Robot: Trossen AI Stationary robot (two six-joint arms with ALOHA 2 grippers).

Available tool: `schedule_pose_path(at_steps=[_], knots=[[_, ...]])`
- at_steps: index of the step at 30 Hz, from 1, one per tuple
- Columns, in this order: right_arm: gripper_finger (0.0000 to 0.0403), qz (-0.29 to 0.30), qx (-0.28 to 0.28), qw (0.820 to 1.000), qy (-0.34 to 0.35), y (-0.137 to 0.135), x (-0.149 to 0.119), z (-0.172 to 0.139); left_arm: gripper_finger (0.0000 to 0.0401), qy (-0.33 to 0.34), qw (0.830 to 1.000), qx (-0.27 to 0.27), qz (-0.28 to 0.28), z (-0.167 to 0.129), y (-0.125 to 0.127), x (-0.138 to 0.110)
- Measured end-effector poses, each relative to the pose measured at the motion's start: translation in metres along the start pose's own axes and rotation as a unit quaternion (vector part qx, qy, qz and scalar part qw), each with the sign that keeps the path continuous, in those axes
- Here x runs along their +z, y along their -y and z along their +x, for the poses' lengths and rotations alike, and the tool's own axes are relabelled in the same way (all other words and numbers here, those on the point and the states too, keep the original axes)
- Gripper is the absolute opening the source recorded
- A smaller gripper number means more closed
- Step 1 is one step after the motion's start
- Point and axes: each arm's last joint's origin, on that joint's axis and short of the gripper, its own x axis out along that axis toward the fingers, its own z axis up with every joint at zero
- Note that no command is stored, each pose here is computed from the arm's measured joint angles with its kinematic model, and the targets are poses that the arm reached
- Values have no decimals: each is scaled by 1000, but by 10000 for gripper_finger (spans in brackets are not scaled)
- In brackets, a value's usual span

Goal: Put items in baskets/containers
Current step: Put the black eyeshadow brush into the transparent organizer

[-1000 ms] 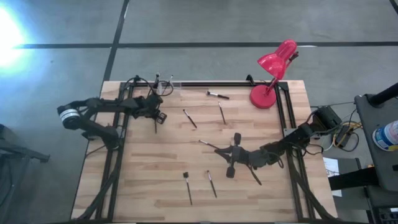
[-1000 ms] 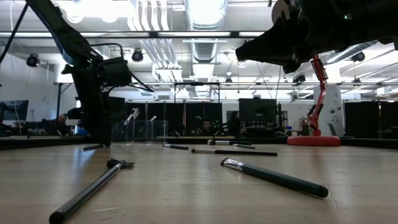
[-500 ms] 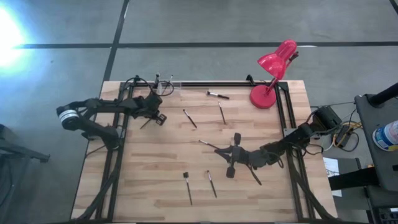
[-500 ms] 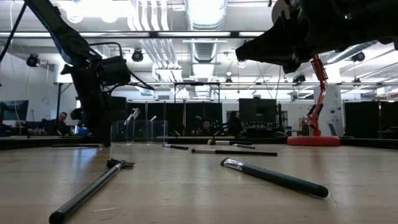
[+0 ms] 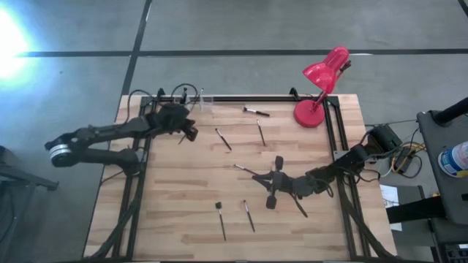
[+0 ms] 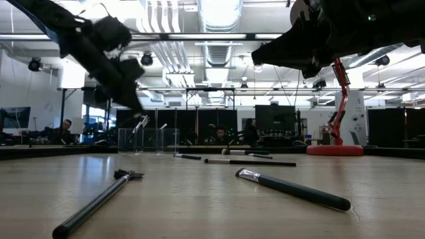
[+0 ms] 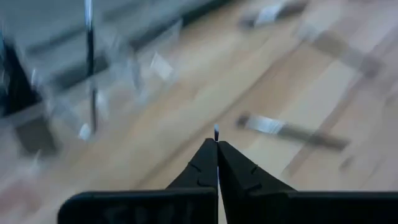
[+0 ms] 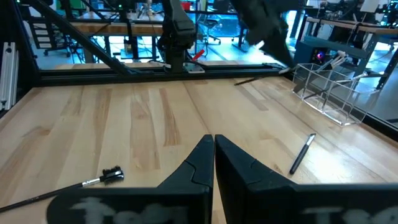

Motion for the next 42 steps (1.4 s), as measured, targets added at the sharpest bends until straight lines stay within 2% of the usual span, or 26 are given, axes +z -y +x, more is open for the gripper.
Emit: schedule_pose_path(at_steps=[4,9,19,22,31,42], knots=[[9,0,0,1000,0,0,0,0,0,108,994,-3,-12,-9,7,12],[9,-3,-1,1000,-1,-1,-2,1,0,196,980,34,3,-7,10,18],[8,-11,-2,1000,-11,-2,-10,4,0,294,947,116,53,9,4,39],[9,-11,-2,1000,-11,-2,-10,4,0,302,942,138,58,18,-3,48],[9,-13,-2,1000,-10,-2,-10,4,0,262,940,210,56,60,-39,60],[9,-18,-2,1000,-10,-2,-10,4,0,216,954,198,64,94,-47,45]])
